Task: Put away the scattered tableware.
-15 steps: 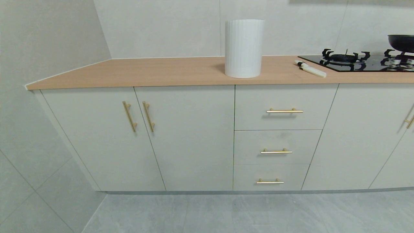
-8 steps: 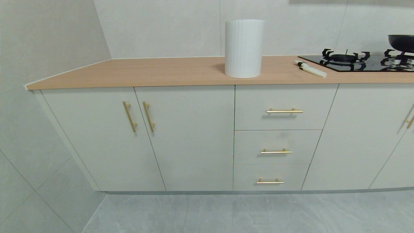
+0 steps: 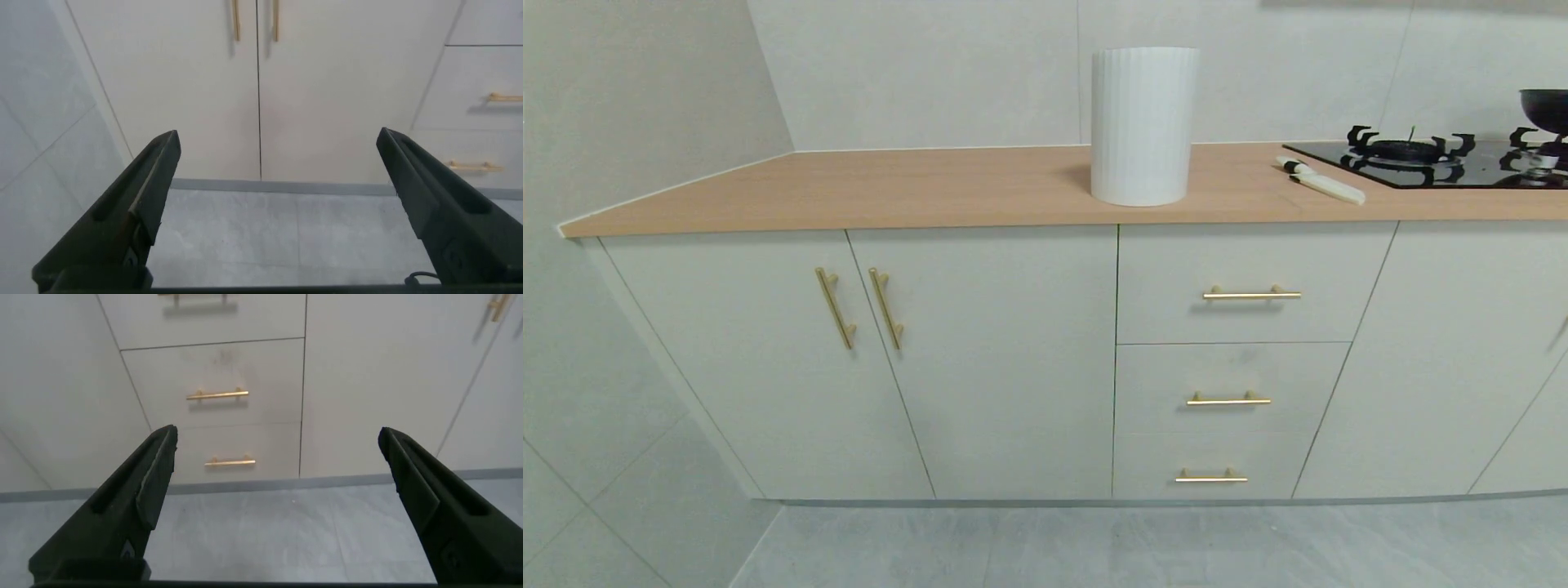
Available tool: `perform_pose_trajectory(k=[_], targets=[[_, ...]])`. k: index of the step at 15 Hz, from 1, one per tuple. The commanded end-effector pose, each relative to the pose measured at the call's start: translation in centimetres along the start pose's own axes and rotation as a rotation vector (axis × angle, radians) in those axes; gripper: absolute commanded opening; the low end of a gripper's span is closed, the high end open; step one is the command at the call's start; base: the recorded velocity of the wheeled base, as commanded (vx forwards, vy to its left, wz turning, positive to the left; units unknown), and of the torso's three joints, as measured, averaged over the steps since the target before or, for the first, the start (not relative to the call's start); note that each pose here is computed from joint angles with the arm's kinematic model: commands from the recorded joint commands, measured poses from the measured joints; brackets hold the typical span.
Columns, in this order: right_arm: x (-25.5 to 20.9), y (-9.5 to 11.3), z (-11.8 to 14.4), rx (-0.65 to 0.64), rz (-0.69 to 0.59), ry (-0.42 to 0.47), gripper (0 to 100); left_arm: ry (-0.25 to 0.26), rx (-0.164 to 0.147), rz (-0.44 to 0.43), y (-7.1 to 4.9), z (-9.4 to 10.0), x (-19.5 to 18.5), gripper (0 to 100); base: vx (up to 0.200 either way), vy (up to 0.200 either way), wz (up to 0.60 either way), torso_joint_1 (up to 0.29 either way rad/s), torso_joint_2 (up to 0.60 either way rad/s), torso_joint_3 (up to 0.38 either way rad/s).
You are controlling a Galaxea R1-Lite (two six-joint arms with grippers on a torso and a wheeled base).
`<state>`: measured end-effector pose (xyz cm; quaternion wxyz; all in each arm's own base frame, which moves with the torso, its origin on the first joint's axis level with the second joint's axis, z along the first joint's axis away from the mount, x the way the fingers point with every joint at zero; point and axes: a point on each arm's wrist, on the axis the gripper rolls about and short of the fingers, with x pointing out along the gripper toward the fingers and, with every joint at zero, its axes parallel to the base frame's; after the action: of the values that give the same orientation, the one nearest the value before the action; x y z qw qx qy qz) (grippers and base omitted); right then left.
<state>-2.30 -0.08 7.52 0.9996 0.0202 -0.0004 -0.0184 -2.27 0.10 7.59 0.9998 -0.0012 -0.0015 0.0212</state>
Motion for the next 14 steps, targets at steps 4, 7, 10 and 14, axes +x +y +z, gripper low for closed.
perform_pose_trajectory(k=[4,7,10,14], targets=[[0.01,0.00,-0.01,0.001,0.000,0.003,100,0.000,-0.001,0.001,0.00,0.00,0.00,100,0.200,0.000,0.00,0.004,0.00,0.005],[0.01,0.00,-0.01,0.001,0.000,0.003,100,0.000,-0.001,0.001,0.00,0.00,0.00,100,0.200,0.000,0.00,0.002,0.01,-0.001],[0.01,0.00,-0.01,0.001,0.000,0.003,100,0.000,-0.001,0.001,0.00,0.00,0.00,100,0.200,0.000,0.00,0.004,0.00,-0.001],[0.01,0.00,-0.01,0.001,0.000,0.003,100,0.000,-0.001,0.001,0.00,0.00,0.00,100,0.200,0.000,0.00,0.004,0.00,0.002]])
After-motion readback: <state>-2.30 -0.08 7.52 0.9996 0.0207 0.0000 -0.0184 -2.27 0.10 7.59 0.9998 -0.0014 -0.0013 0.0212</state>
